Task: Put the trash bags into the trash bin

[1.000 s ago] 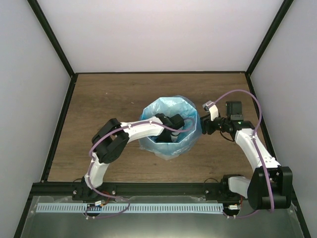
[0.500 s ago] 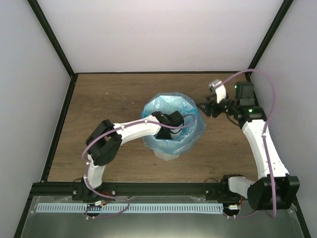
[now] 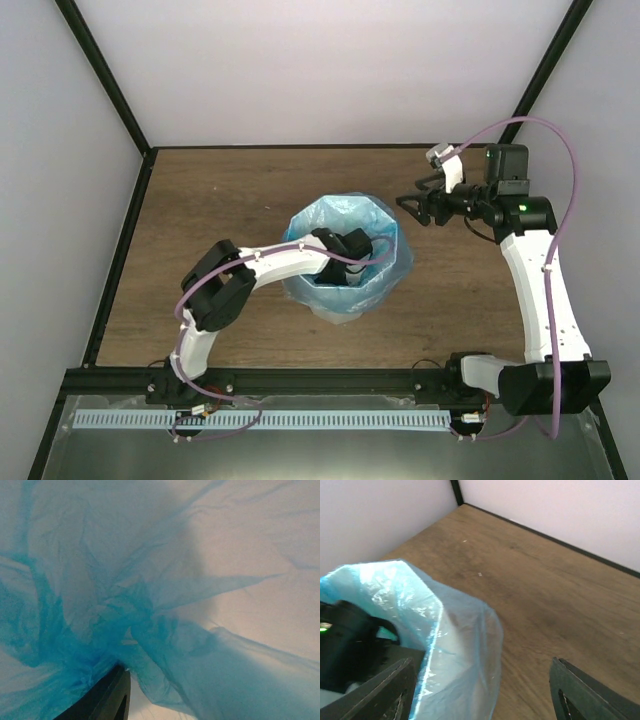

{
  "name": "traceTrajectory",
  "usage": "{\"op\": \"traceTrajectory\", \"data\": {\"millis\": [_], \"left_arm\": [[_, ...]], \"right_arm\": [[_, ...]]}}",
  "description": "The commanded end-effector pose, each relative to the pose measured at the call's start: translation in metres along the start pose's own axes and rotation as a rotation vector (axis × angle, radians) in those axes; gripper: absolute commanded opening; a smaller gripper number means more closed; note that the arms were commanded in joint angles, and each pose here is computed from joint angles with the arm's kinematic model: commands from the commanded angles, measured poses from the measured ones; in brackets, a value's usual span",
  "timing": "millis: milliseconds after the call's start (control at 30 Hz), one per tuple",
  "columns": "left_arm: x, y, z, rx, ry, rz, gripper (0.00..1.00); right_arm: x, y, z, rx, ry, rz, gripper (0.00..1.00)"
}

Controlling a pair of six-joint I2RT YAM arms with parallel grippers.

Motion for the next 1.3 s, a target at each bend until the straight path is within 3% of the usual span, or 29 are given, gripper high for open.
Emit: {"op": "traceTrajectory", "data": {"millis": [0, 200, 667, 1267], "left_arm": [[0.007, -0.030, -0.007, 0.069, 0.011, 0.019, 0.38], [0.007, -0.035, -0.008, 0.079, 0.016, 0.011, 0.38], [0.005, -0.030, -0.008, 0.068, 0.016, 0.007, 0.38], [-0.008, 0.008, -0.011, 0.000, -0.005, -0.076, 0.38]], "right_arm": [[0.021, 0.007, 0.006, -0.035, -0.021, 0.153, 0.75], [0.034, -0.005, -0.019, 0.032, -0.019, 0.210, 0.76], [0.029, -0.029, -0.062, 0.173, -0.053, 0.155, 0.76], [0.029, -0.029, -0.066, 0.186, -0.052, 0.141, 0.75]]}}
Point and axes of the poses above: each gripper's point midway between its finger pads, its own y axis back along the fingers, its own x axis along the line the jaws close on, z = x × y, the point moved 6 cm from there along y, back along the fingers, and after that the axes turned 10 degrees about y, right-handed, at the moved point
